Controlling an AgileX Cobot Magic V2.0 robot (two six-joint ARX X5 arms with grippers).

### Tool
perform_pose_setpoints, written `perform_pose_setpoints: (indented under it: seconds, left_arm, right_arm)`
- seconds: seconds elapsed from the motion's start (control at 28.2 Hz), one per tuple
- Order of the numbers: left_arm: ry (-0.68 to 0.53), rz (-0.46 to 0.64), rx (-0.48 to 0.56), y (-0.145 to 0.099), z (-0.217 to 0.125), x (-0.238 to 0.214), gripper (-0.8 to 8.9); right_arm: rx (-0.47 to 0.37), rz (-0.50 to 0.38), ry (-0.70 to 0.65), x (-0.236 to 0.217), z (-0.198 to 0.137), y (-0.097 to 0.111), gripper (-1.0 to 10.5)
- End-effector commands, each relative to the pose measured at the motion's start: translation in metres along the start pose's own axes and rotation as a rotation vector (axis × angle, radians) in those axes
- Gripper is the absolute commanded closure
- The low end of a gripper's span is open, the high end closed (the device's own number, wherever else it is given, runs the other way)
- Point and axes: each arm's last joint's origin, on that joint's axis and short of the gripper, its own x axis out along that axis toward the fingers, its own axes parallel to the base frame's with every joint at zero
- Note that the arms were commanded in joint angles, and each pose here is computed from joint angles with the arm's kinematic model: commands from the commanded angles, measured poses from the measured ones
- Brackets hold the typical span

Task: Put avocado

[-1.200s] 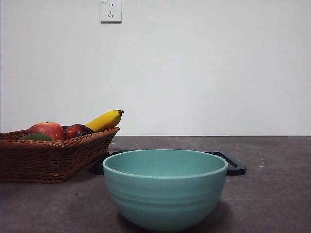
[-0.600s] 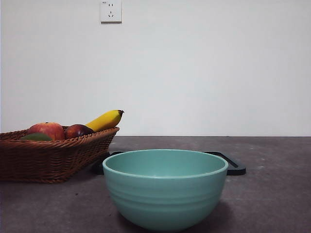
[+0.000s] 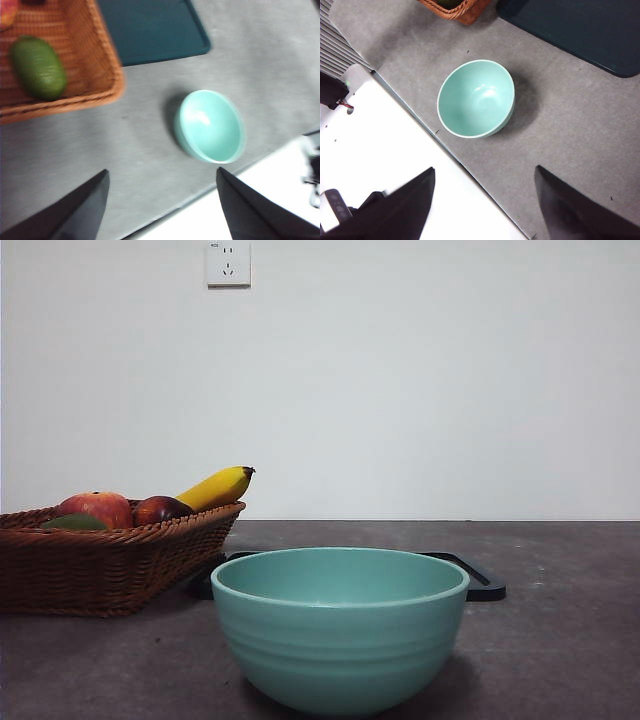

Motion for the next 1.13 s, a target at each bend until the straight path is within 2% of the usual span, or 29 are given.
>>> perform_pose_setpoints:
  seconds: [0.04, 0.39, 0.96, 1.13]
  left_arm:
    - [-0.002, 0.039, 0.004, 0.001, 0.007, 0.001, 4.41]
    - [0.001, 0.119, -0.012, 0.019, 0.041, 0.034, 4.35]
    - [0.176, 0.4, 0.031, 0.052, 0.087, 0.133, 4.36]
    - [0.208, 0.418, 0.041, 0.058, 0.095, 0.157, 4.35]
  right_arm:
    - [-0.013, 0.003, -0.008, -0.001, 0.006, 0.001, 6.2]
    - [-0.003, 0.003, 0.009, 0.003, 0.008, -0.001, 6.2]
    - [-0.001, 0.003, 0.013, 0.004, 0.008, -0.002, 6.2]
    - [0.007, 0.003, 0.013, 0.004, 0.008, -0.002, 6.2]
